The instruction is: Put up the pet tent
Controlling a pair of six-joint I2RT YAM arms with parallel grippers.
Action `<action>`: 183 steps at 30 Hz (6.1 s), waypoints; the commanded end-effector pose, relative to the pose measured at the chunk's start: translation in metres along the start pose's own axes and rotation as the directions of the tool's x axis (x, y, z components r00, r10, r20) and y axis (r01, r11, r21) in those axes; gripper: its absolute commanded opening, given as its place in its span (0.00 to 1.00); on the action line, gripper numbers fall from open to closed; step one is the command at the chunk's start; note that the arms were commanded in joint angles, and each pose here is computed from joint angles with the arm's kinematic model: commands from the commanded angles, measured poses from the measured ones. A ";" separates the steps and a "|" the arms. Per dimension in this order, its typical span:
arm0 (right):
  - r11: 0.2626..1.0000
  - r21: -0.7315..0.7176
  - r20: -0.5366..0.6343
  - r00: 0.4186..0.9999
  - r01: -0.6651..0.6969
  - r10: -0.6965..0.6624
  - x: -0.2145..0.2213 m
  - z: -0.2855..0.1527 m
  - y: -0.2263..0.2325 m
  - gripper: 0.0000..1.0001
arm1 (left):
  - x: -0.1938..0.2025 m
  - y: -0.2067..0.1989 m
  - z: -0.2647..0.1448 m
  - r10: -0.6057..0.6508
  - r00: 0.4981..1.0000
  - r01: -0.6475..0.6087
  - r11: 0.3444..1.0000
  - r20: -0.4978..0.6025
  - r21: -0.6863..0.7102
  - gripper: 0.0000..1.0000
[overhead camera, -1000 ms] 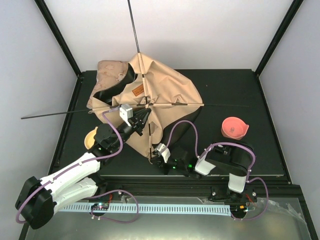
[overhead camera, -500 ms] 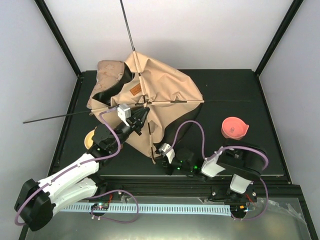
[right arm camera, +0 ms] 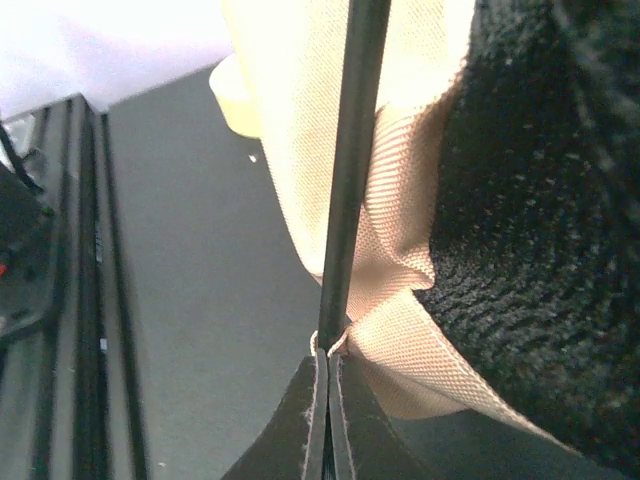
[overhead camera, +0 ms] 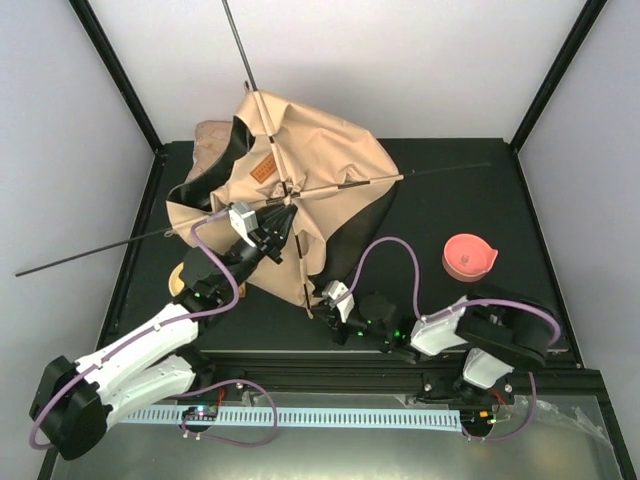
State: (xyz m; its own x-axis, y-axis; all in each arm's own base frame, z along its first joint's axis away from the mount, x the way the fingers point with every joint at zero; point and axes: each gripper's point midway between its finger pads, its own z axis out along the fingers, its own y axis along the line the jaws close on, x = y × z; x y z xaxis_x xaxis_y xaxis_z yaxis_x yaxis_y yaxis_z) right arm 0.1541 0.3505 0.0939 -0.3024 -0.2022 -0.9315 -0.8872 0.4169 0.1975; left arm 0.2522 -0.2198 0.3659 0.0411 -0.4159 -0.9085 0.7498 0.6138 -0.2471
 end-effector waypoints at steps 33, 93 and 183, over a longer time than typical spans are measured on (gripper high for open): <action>0.998 0.052 0.069 0.997 -0.032 0.029 -0.120 -0.063 0.013 0.44 | 0.089 -0.019 -0.021 0.165 0.969 -0.153 0.985 -0.186 0.074 0.02; 0.987 0.125 0.339 0.939 -0.100 0.052 -0.442 -0.145 0.004 0.01 | 0.011 -0.063 0.044 0.238 0.967 -0.239 0.971 -0.091 -0.010 0.24; 0.983 -0.044 0.020 0.984 -0.178 0.179 -0.154 -0.107 -0.034 0.01 | 0.187 -0.033 -0.049 -0.096 0.838 0.017 0.988 -0.537 -0.151 0.62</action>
State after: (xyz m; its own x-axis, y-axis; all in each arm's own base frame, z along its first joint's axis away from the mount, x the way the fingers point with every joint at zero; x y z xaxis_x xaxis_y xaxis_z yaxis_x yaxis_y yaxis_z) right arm 0.1995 0.2777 0.2913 -0.3247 -0.0893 -0.9416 -0.8830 0.3853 0.2679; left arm 0.2168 -0.2950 0.1983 -0.3121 -0.0469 -0.9489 0.6455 0.7224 -0.2480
